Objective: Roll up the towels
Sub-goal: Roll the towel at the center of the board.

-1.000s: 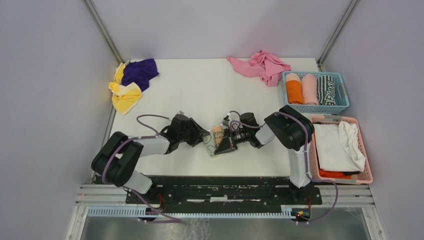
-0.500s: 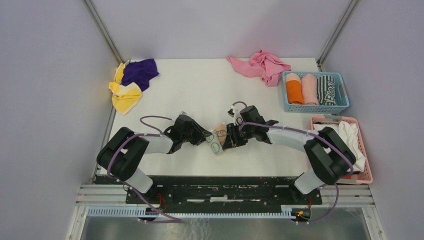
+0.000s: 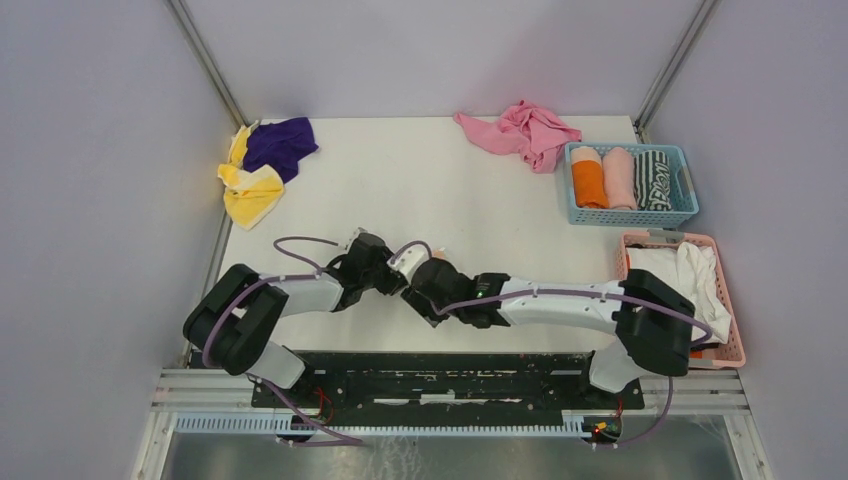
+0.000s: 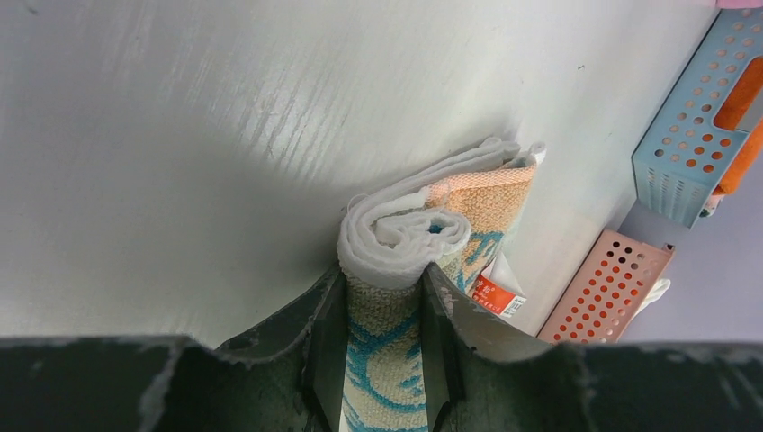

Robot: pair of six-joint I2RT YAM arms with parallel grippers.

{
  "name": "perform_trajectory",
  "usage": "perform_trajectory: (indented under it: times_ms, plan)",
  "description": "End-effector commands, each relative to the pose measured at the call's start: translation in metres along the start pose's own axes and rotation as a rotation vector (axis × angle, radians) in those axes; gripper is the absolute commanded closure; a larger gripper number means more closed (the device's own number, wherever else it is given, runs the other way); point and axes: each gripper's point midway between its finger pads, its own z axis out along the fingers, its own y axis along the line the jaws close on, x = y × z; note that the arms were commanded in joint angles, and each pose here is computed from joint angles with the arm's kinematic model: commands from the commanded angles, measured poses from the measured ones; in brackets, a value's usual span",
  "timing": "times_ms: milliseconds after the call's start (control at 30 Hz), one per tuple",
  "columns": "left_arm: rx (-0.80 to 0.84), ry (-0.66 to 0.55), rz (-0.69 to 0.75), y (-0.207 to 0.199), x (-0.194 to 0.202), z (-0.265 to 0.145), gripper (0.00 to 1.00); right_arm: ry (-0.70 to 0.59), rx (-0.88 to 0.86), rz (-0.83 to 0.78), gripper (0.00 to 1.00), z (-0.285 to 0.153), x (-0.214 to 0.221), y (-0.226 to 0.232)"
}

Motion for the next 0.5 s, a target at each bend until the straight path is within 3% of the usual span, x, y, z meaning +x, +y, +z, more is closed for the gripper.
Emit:
perform_trajectory:
  times_ms: [0,467]
  plan:
    - [-0.288,-0.009,0.009,0.082,0.009,-0.009,0.62,-0.038,0.162,-0.170,0.41,0.012,-0.020,-0.003]
    - [-0.284,-0.005,0.012,0.083,0.010,-0.013,0.61,0.224,0.240,-0.248,0.41,0.062,0.047,-0.008]
